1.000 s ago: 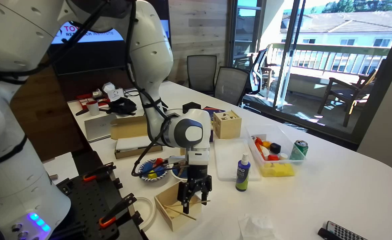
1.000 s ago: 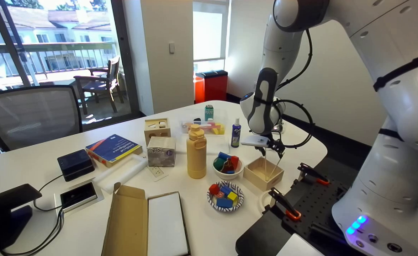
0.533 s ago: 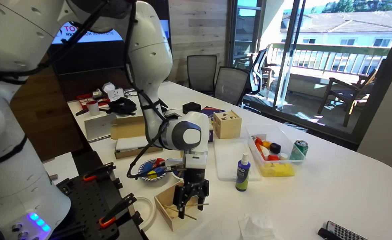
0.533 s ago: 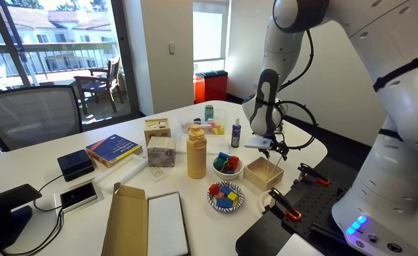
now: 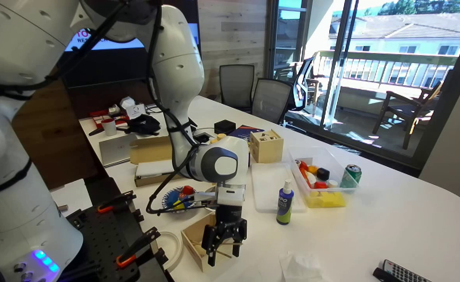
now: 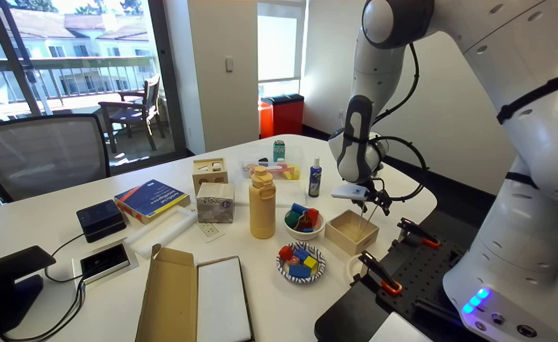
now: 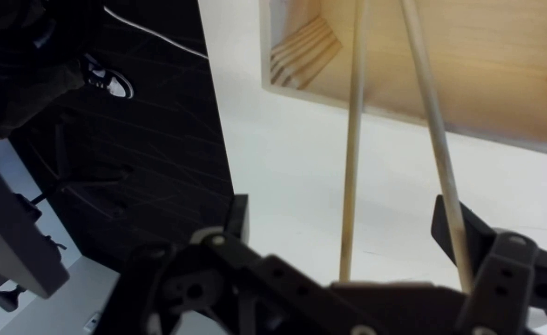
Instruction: Stir the bowl with the straws
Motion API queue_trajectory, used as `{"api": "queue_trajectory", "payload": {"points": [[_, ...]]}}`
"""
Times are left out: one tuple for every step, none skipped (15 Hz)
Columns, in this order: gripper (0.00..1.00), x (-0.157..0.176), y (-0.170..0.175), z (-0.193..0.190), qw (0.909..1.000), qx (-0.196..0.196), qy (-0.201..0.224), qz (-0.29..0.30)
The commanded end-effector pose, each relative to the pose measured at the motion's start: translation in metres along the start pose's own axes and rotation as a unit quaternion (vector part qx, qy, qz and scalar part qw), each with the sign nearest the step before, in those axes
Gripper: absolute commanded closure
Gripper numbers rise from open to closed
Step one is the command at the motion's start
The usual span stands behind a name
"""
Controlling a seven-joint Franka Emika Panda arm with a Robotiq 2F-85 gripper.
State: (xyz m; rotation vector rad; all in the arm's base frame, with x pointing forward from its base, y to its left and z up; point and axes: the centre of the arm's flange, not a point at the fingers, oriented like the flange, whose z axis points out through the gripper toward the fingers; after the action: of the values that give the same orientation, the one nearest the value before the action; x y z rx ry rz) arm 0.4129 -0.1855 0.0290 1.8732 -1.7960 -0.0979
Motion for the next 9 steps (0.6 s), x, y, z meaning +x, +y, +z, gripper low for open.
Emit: {"api": "queue_trajectory", "payload": {"points": [[0.0, 0.0031, 0.0002, 0.0036, 1.0, -0.007, 0.001, 0.005], [0.24, 0.0028, 0.0002, 0.0039, 1.0, -0.006, 0.001, 0.006], [0.28, 0.0019, 0.0002, 0.0036, 1.0, -0.006, 0.001, 0.005], [0.34, 0.0016, 0.0005, 0.003, 1.0, -0.005, 0.002, 0.005], [0.44, 0.0011, 0.0003, 0.0025, 1.0, -0.005, 0.002, 0.005], [0.51, 0.0007, -0.0002, 0.0019, 1.0, -0.004, 0.002, 0.005], [0.59, 0.0004, -0.0007, 0.0011, 1.0, -0.003, 0.003, 0.005], [0.66, 0.0002, -0.0009, 0.0004, 1.0, -0.003, 0.003, 0.004], [0.73, -0.0003, -0.0014, -0.0003, 1.0, -0.002, 0.004, 0.004]]}}
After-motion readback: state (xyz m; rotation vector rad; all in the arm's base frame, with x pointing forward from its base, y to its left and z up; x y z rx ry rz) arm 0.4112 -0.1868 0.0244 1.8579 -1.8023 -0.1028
